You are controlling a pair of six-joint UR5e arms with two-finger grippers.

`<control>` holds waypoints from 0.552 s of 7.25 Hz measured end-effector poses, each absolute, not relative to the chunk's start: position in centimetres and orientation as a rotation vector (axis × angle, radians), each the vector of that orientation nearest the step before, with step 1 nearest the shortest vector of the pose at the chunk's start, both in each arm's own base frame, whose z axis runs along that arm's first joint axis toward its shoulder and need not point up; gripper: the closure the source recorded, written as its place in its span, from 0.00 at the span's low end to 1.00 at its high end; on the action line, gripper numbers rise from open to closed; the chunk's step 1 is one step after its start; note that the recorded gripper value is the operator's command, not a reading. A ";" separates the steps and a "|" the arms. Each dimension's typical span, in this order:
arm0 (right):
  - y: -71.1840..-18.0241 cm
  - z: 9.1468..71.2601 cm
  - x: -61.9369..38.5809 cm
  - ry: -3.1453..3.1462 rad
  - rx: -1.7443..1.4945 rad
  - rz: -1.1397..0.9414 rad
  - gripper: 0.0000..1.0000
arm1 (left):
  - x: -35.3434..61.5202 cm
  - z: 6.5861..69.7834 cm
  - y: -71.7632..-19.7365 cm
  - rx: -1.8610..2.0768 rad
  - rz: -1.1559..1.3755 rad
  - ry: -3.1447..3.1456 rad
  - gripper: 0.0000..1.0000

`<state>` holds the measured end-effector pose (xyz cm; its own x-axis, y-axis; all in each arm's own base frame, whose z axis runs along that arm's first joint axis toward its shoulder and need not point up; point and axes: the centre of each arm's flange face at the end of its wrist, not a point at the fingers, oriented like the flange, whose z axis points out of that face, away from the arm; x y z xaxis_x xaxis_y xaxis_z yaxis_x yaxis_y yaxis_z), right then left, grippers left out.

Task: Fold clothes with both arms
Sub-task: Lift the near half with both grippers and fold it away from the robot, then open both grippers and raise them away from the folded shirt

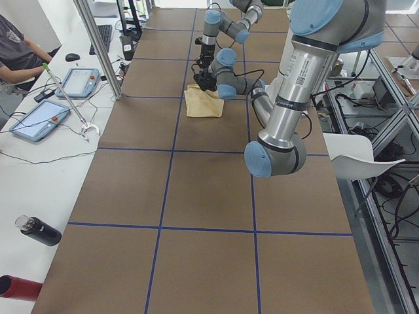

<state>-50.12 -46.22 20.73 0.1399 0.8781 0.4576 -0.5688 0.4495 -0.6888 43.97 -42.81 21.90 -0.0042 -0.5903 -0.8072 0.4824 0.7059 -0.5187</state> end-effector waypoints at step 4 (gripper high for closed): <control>-54.4 24.5 -54.3 -0.907 -0.335 1.000 0.00 | 47.1 29.2 -53.7 0.003 -0.903 1.292 0.00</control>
